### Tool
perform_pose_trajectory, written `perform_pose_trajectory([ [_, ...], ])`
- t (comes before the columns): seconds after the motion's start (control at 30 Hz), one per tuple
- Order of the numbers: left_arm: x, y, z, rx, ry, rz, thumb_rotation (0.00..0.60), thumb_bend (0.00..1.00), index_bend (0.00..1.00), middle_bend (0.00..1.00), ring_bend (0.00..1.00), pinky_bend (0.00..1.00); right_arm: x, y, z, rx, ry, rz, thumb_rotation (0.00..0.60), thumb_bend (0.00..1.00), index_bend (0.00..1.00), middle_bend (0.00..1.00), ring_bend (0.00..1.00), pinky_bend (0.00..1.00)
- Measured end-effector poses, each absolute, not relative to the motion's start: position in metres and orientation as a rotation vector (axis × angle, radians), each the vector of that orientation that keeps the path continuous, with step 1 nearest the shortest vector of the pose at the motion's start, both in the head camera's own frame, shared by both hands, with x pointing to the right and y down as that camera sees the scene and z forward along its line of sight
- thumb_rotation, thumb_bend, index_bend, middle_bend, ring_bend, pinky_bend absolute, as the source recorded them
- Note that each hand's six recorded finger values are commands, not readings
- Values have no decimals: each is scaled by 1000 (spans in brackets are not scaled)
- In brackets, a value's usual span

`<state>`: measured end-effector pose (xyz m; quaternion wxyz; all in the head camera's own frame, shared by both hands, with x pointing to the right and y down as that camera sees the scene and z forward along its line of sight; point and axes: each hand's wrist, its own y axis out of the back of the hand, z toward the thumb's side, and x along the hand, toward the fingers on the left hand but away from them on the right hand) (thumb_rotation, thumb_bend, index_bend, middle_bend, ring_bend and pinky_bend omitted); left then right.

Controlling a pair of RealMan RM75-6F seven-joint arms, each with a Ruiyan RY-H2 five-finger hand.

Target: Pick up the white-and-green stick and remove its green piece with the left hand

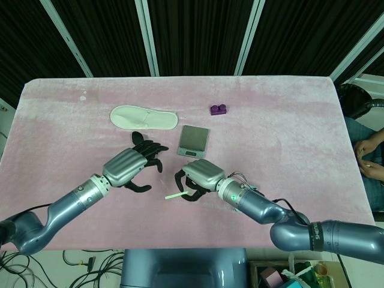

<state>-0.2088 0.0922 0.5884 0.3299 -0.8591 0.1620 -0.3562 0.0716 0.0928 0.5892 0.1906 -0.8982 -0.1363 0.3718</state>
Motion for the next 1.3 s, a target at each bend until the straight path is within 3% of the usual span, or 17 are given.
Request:
perform_pose_trajectory([
  [1.3, -179, 96, 598, -2263, 386, -915, 600, 521, 614, 187, 0, 0, 78, 95, 590, -2551, -380, 1072, 600, 549, 687, 926, 877, 991],
])
